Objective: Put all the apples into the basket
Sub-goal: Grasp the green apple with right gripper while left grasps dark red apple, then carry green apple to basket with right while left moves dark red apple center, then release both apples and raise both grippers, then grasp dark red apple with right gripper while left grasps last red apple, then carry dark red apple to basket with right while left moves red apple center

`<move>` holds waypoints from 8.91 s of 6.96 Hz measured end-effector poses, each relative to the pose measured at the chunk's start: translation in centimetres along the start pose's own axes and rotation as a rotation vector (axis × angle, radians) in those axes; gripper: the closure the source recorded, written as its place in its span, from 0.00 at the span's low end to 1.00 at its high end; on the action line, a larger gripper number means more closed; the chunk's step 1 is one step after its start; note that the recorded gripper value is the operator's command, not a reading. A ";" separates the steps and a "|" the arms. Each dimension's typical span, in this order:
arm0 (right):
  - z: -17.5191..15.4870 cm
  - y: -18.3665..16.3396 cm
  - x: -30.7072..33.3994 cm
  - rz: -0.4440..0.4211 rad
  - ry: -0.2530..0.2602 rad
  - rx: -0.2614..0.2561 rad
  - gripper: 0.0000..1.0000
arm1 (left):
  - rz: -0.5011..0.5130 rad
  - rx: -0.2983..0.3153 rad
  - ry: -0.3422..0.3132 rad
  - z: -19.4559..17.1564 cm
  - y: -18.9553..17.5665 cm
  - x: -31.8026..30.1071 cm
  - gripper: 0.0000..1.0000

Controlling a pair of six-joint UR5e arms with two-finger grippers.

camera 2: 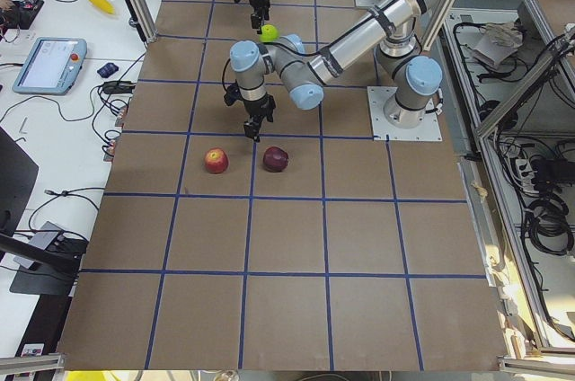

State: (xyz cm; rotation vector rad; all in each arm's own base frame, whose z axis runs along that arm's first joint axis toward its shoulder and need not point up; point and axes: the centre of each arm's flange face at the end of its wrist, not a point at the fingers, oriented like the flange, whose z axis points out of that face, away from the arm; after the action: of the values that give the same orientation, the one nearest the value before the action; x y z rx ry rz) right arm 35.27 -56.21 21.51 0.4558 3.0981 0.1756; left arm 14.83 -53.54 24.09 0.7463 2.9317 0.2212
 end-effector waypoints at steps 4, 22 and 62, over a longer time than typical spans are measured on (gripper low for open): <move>2.1 0.3 -0.8 -0.011 -0.026 -0.039 0.40 | 0.018 -0.005 0.012 5.2 3.2 -1.6 0.00; -5.5 -27.3 54.2 -0.254 0.173 0.133 0.30 | -0.880 0.086 0.354 -1.0 -25.4 42.6 0.00; -4.8 -31.0 50.5 -0.287 0.011 0.096 0.38 | -0.761 0.016 0.231 -3.9 -26.3 42.2 0.00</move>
State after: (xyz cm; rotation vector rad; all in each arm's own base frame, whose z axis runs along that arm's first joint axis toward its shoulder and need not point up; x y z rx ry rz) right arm -22.09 -71.71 23.41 0.0079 3.1451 0.0276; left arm -34.82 -56.52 20.64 -0.4460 3.1705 0.2156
